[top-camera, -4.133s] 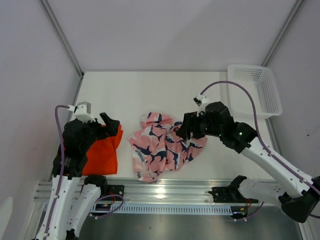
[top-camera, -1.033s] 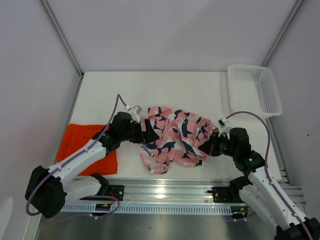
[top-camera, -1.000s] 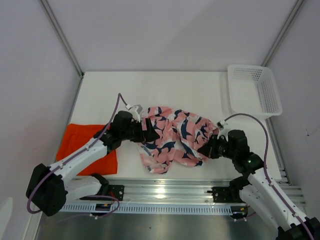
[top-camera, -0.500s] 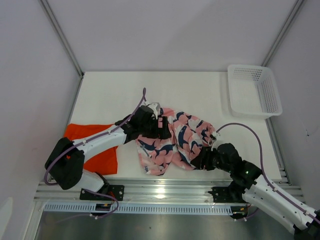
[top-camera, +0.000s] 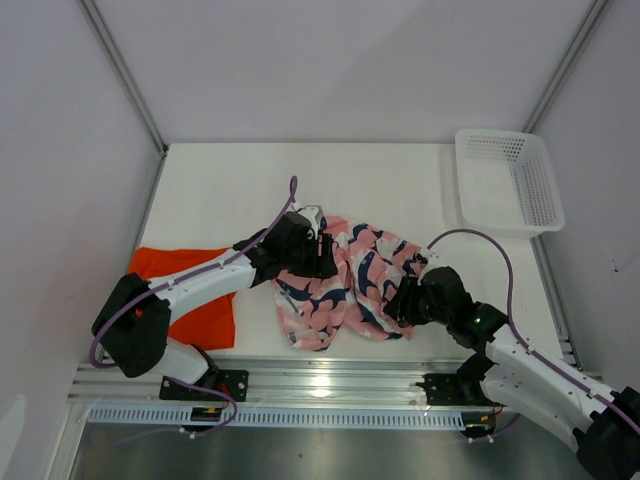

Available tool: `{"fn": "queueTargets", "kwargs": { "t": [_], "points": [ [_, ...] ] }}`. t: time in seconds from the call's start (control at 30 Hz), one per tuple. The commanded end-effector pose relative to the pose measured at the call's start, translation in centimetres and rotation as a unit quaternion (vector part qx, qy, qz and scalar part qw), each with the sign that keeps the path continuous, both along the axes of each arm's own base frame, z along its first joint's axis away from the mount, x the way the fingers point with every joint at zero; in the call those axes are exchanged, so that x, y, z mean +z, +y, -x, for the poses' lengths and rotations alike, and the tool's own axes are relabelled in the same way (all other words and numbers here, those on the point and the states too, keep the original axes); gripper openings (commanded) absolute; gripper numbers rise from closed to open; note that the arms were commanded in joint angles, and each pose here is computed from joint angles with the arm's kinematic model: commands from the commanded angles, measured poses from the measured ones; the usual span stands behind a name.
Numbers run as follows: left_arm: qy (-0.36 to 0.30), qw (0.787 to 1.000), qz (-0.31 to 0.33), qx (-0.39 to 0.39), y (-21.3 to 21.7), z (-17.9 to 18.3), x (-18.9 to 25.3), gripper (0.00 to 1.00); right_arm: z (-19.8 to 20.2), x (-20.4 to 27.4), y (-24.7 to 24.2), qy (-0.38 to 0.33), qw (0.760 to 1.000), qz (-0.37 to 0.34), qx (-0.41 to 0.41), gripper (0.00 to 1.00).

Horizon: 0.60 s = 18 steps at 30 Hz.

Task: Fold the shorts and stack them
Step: Flatten the shorts out

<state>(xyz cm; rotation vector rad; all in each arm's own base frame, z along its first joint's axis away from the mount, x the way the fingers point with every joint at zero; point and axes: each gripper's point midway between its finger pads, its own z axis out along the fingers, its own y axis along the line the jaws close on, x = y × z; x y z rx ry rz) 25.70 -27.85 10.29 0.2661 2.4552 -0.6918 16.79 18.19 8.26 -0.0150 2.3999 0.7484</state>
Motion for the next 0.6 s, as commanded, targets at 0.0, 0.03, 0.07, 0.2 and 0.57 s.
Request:
{"fn": "queueTargets", "kwargs": {
  "t": [0.0,0.03,0.07,0.2,0.57],
  "points": [
    [-0.02,1.0,0.0,-0.003,0.3,0.2,0.9,0.68,-1.2,2.4,1.6,-0.025,0.999,-0.042,0.019,0.46],
    [-0.022,1.0,0.001,-0.003,0.3,0.2,1.1,0.66,-1.3,2.5,1.7,-0.026,0.998,-0.046,0.019,0.45],
    [-0.02,1.0,0.0,-0.003,0.3,0.2,1.0,0.65,-1.3,2.6,1.8,-0.026,0.998,-0.049,0.02,0.44],
    [-0.023,1.0,-0.001,-0.006,0.3,0.2,1.1,0.49,-2.0,4.1,2.1,-0.048,0.996,-0.068,0.02,0.29],
    [-0.053,0.998,-0.024,0.024,2.1,-0.5,3.5,0.63,-10.5,11.9,-4.9,-0.129,0.983,-0.091,-0.094,0.0]
  ]
}}
